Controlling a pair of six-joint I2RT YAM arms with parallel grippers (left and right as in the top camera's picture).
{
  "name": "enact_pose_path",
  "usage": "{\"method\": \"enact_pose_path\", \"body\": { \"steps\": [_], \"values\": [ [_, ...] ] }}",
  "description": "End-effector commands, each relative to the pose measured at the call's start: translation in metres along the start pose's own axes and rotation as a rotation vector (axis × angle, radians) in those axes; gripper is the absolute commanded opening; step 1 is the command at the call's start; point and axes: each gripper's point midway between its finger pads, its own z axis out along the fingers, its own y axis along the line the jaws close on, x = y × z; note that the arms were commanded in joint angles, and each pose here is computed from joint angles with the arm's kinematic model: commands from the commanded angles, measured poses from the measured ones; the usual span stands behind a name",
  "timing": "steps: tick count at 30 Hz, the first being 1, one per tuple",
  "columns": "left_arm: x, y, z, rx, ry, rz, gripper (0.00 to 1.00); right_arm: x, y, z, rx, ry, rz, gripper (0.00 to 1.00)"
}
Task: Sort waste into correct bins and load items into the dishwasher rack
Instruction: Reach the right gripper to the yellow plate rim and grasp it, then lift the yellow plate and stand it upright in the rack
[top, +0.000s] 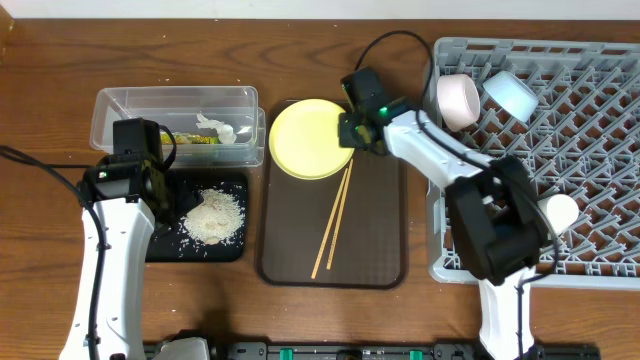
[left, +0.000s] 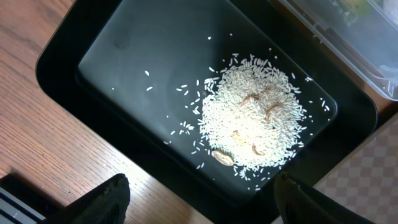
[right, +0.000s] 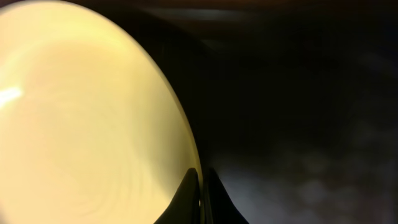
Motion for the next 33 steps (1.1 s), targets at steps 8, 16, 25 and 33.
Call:
{"method": "enact_pose_path", "body": {
  "steps": [8, 16, 25, 33],
  "values": [
    [-0.002, 0.002, -0.003, 0.000, -0.011, -0.015, 0.77, -0.079, -0.068, -0.171, 0.159, -0.293, -0.048, 0.01],
    [-0.002, 0.002, -0.003, 0.000, -0.010, -0.015, 0.77, -0.084, -0.160, -0.271, 0.499, -0.400, -0.064, 0.01],
    [-0.002, 0.002, -0.003, 0.000, -0.011, -0.015, 0.77, -0.055, -0.243, -0.338, 0.841, -0.301, -0.104, 0.01],
    [-0.002, 0.002, -0.003, 0.000, -0.010, -0.015, 0.78, -0.024, -0.285, -0.356, 1.053, -0.141, -0.084, 0.01]
  ]
}}
